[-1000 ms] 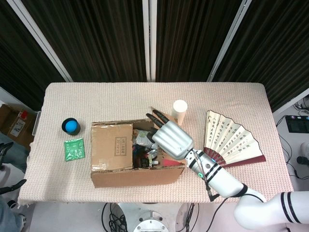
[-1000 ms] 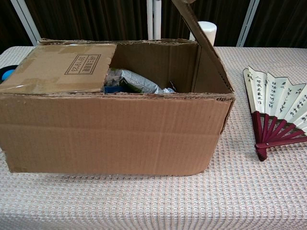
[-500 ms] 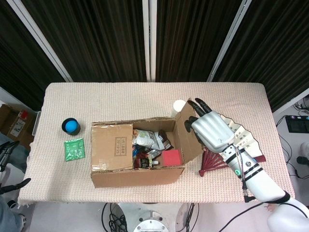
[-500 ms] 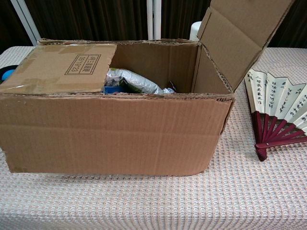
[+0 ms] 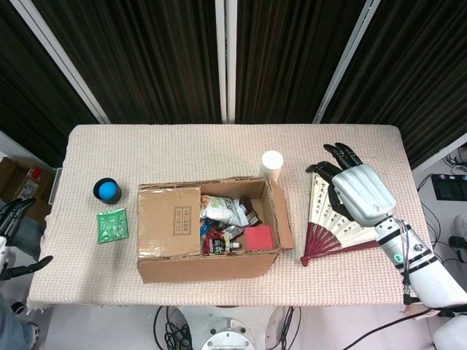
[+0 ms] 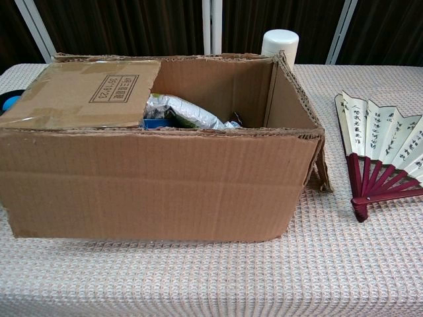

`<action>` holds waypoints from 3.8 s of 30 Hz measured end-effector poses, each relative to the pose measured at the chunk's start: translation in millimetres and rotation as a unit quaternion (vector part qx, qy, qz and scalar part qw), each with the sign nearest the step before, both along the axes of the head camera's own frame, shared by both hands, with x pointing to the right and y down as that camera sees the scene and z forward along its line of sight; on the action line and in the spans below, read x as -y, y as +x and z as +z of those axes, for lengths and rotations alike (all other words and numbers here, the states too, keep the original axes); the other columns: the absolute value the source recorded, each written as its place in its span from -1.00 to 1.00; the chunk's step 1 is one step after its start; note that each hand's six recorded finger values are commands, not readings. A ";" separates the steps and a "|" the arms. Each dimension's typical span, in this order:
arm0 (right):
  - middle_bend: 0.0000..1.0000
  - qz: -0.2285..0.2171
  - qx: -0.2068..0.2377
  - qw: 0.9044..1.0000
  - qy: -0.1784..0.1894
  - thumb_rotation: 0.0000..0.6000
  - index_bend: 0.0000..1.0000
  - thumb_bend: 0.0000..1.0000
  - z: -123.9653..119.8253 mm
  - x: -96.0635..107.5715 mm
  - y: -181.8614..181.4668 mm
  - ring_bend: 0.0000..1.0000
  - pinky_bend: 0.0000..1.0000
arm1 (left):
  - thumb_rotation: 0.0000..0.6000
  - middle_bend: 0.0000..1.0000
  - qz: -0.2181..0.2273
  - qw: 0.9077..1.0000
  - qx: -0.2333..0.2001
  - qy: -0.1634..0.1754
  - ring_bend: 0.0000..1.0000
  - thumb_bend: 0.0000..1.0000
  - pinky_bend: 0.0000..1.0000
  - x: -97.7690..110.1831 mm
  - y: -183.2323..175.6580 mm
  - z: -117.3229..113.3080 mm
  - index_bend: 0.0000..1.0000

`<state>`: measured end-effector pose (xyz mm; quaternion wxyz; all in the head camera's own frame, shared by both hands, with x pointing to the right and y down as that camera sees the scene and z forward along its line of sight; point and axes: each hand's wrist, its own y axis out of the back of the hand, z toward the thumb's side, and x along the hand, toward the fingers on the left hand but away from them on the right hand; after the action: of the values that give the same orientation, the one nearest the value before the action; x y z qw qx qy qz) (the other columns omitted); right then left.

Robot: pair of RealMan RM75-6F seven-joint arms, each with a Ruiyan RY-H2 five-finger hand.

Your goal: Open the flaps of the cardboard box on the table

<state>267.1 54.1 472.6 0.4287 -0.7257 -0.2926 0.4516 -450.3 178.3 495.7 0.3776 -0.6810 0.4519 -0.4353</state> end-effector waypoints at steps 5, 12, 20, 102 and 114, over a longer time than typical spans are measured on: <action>-0.72 0.022 0.031 0.998 0.050 1.00 -0.97 0.60 -16.1 -4.5 19.4 -1.00 -1.00 | 1.00 -0.67 0.056 0.997 -0.047 0.023 -0.82 -0.71 -0.67 40.2 43.2 -17.5 -0.76; -0.73 0.047 0.071 0.994 0.075 1.00 -1.00 0.60 -38.4 -19.9 41.2 -1.00 -1.00 | 0.61 -0.45 0.171 0.981 -0.089 0.012 -0.83 -1.00 -0.67 92.9 134.6 -17.2 -0.47; -0.73 0.071 0.086 0.990 0.089 1.00 -1.00 0.68 -64.3 -42.6 72.1 -1.00 -1.00 | -0.70 -0.39 0.282 0.953 -0.106 -0.029 -0.90 -1.00 -0.71 113.2 233.0 18.5 -0.13; -0.79 0.092 0.176 0.980 -0.009 1.00 -1.00 0.65 -35.8 -40.3 86.3 -1.00 -1.00 | -1.00 -0.15 0.223 0.965 0.123 -0.067 -0.90 -1.00 -0.73 101.7 139.4 -3.7 0.00; -0.80 0.102 0.168 0.980 -0.018 1.00 -1.00 0.65 -28.2 -49.1 96.3 -1.00 -1.00 | -1.00 -0.14 0.108 0.980 0.156 -0.066 -0.89 -1.00 -0.73 79.7 48.8 -12.0 -0.04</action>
<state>363.4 103.2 444.4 0.3123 -0.7651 -0.4249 0.3696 -401.5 98.6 483.7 0.4426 -0.6729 0.2810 -0.5219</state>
